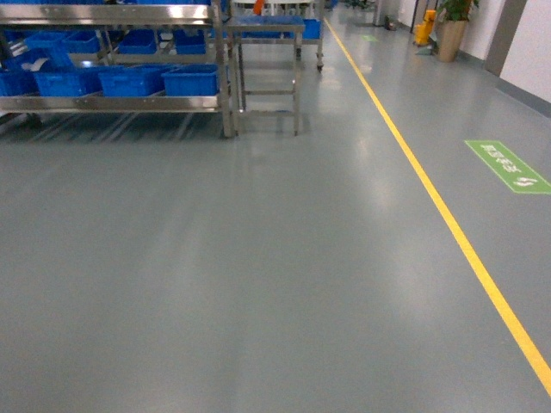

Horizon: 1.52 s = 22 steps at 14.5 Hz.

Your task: Sort blue parts and orange caps into right shelf containers

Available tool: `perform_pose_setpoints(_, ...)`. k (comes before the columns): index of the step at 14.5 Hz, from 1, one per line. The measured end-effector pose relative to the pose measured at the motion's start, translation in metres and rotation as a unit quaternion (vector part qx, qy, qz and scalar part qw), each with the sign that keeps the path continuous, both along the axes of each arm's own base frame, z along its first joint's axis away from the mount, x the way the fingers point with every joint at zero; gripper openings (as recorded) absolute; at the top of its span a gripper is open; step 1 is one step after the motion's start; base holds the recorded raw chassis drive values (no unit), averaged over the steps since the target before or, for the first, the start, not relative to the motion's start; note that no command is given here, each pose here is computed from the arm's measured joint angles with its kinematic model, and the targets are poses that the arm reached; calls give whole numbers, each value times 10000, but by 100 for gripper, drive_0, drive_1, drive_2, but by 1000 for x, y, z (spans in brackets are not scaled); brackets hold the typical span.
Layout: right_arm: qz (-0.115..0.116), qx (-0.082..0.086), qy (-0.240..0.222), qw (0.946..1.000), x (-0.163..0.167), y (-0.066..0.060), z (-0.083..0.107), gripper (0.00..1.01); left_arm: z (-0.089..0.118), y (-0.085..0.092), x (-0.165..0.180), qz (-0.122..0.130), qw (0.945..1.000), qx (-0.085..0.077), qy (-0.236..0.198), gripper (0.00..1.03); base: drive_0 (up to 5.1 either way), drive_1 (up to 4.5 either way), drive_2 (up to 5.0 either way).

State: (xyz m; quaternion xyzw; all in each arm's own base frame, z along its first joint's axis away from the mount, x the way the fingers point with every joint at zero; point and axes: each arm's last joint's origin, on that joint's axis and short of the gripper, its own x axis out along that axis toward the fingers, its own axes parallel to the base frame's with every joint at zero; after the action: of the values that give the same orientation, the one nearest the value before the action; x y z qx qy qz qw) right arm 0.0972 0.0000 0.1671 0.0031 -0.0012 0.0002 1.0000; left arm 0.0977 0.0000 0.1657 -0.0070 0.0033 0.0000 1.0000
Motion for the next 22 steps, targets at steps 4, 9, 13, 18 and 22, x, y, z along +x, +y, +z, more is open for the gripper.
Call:
perform_pose_setpoints(4, -11, 0, -4, 10000, 0, 0, 0, 44, 0, 0, 0, -8, 10000, 2, 0, 43, -75, 140, -289)
perform_pose_setpoints(9, -15, 0, -15, 10000, 0, 0, 0, 44, 0, 0, 0, -2, 10000, 0, 2, 43, 1, 430, -428)
perform_pose_setpoints(13, -11, 0, -4, 10000, 0, 0, 0, 44, 0, 0, 0, -2, 10000, 0, -15, 43, -1, 429, -432)
perform_pose_setpoints(18, -11, 0, 4, 10000, 0, 0, 0, 44, 0, 0, 0, -4, 10000, 0, 8, 43, -9, 421, -439)
perform_pose_setpoints(22, -10, 0, 4, 10000, 0, 0, 0, 44, 0, 0, 0, -4, 10000, 0, -2, 43, -9, 421, -439)
